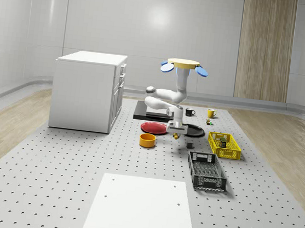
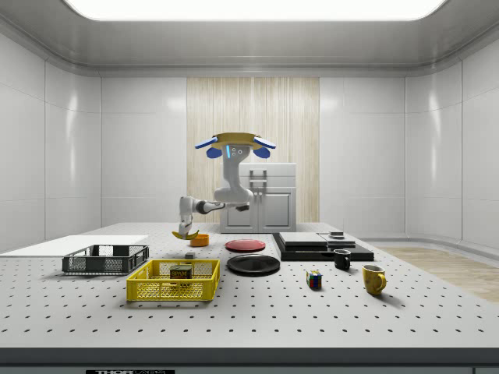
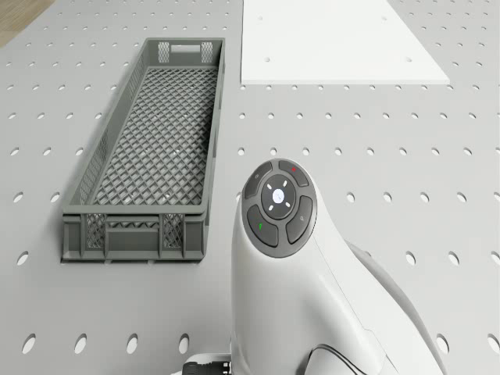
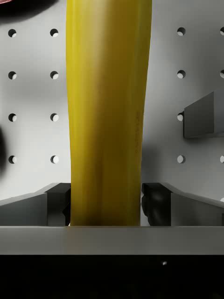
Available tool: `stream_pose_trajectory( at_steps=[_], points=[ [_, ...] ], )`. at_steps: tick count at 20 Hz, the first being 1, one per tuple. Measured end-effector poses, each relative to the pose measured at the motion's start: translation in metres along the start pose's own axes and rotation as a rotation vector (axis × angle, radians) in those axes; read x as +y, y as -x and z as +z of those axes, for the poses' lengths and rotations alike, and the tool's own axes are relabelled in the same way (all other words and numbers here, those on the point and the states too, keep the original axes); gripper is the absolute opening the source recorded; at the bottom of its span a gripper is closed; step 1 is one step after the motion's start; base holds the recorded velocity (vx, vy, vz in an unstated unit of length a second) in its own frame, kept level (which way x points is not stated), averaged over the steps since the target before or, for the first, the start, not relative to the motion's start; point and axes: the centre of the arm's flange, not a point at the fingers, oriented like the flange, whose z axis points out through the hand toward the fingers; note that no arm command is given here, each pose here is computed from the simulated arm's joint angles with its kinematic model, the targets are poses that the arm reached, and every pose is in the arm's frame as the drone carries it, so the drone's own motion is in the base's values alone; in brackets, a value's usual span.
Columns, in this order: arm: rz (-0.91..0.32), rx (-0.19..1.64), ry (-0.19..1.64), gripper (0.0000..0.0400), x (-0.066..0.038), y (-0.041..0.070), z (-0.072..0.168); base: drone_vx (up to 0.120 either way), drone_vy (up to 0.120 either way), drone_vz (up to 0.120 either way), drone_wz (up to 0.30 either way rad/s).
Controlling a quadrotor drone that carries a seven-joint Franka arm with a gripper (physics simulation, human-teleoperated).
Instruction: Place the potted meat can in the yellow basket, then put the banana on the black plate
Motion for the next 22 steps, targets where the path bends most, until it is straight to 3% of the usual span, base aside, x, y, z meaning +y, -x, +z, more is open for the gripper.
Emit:
stream_pose_trajectory(
  at_steps=[7, 22],
  points=[
    [0.000, 0.000, 0.000, 0.0202, -0.0001, 0.0001, -0.0036, -0.120, 0.120, 0.086, 0.000],
    [0.000, 0.000, 0.000, 0.0202, -0.0001, 0.0001, -0.0044, -0.120, 0.120, 0.000, 0.000]
  ],
)
